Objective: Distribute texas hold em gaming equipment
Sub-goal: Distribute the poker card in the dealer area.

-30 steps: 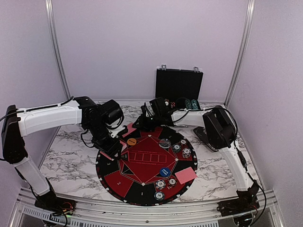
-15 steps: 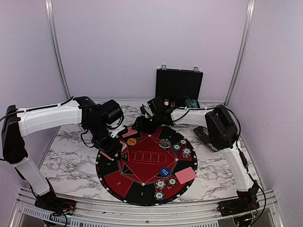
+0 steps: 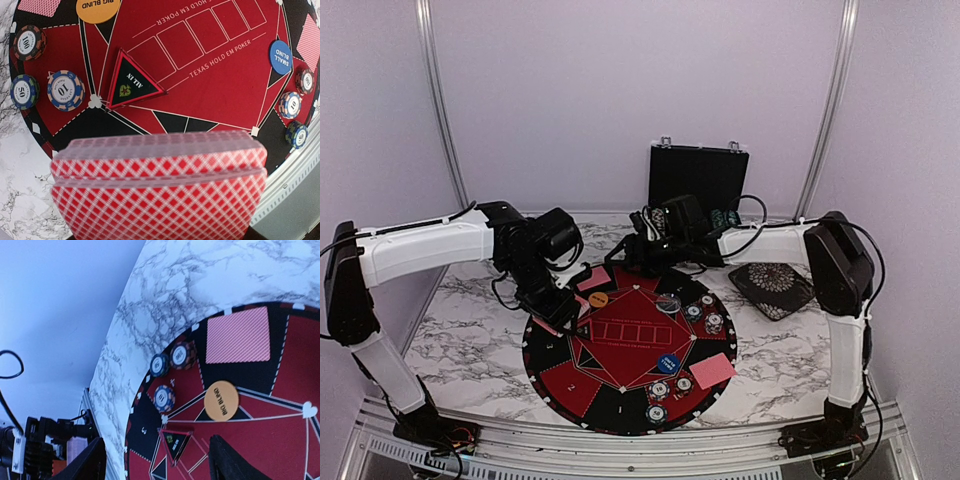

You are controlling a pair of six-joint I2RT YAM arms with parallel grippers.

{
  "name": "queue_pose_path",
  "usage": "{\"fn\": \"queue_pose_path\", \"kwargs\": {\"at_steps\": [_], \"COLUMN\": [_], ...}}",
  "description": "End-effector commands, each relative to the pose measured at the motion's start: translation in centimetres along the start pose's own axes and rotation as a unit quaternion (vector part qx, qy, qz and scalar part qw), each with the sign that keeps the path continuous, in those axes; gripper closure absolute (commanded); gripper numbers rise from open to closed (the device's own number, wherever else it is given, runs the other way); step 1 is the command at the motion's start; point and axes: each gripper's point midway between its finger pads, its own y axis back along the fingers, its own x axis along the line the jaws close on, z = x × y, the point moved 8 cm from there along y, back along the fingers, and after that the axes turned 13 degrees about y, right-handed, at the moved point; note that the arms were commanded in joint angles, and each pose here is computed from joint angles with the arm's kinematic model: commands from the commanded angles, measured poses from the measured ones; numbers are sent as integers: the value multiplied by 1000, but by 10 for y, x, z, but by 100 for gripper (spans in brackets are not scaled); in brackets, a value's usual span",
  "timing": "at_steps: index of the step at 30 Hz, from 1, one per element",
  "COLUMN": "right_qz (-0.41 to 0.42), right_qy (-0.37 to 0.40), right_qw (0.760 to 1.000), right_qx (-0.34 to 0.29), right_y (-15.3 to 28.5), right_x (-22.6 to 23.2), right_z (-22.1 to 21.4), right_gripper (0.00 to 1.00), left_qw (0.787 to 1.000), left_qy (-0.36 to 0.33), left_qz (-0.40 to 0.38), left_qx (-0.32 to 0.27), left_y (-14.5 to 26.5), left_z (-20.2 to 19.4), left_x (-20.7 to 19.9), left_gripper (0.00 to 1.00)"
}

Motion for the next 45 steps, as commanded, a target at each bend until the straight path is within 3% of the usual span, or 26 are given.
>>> {"fn": "queue_pose_path", "kwargs": {"at_steps": [1, 17, 45], "right_qz": [89, 179, 236], "right_qy": [-2, -36, -60], "right_qw": [996, 983, 969], "right_qx": [-16, 15, 42], "right_y": [17, 7, -15], "right_x": [30, 60, 79], "right_z": [2, -41, -68], "right_gripper": [32, 32, 36], "left_qw": [1000, 1000, 1000], "left_qy": [0, -8, -7], "left_qz": [-5, -11, -11], "left_qx": [-3, 6, -1], "left_y": [5, -1, 2], "left_z": [7, 13, 17], "left_x": [-5, -15, -17], "left_gripper": [50, 50, 50]}}
